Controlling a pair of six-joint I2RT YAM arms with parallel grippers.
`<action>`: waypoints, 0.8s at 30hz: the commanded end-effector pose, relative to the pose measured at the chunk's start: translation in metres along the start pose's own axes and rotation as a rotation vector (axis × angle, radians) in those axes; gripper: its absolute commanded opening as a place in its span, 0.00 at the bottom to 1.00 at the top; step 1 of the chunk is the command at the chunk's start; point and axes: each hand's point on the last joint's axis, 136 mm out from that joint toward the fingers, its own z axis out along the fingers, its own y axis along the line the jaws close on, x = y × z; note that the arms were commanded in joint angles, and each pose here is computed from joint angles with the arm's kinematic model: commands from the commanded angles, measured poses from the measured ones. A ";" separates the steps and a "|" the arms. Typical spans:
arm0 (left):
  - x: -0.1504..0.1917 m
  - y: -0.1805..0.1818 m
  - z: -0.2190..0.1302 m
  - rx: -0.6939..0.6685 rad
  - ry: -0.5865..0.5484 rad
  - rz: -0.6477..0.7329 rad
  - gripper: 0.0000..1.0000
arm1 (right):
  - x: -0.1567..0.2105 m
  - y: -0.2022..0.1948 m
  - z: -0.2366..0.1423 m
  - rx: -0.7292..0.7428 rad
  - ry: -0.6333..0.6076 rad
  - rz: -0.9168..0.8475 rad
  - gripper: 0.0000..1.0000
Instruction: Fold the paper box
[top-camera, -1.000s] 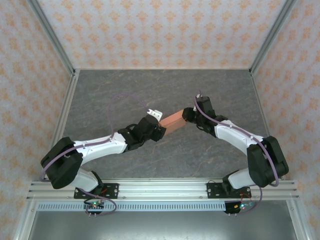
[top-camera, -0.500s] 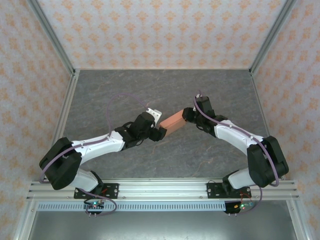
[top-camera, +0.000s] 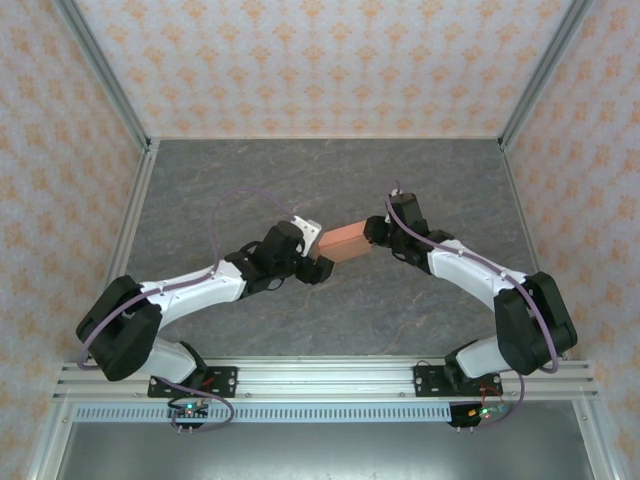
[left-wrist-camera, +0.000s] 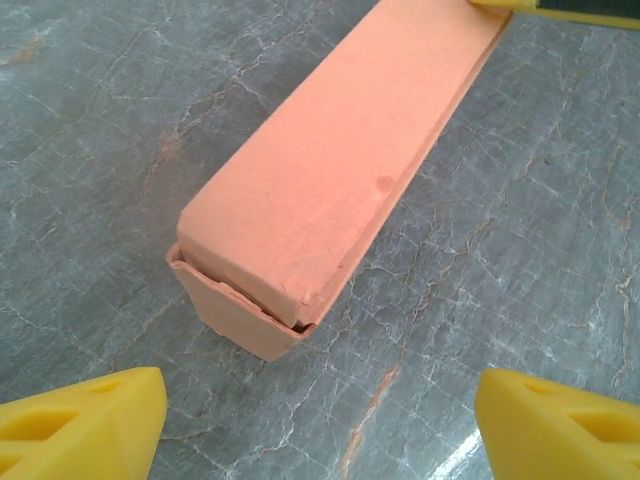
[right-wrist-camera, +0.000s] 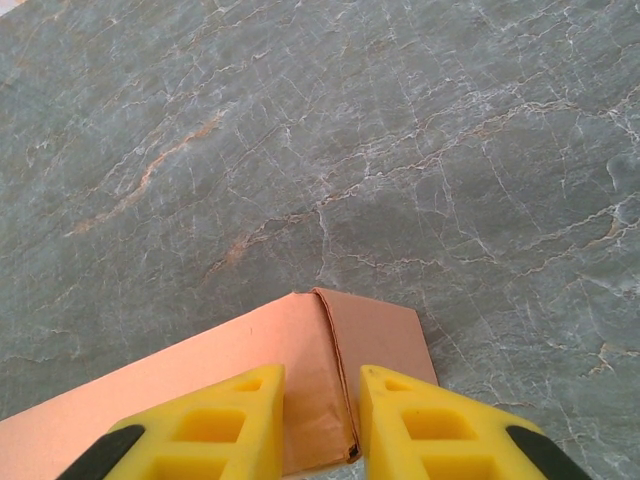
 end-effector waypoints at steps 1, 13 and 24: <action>-0.012 0.011 -0.017 -0.031 -0.063 -0.070 0.81 | 0.016 -0.012 0.002 0.068 0.065 -0.014 0.25; -0.040 0.035 -0.011 -0.032 -0.087 -0.503 0.74 | 0.016 -0.012 0.002 0.070 0.064 -0.020 0.25; -0.025 0.040 0.018 -0.028 -0.048 -0.602 0.62 | 0.014 -0.011 0.001 0.070 0.062 -0.025 0.25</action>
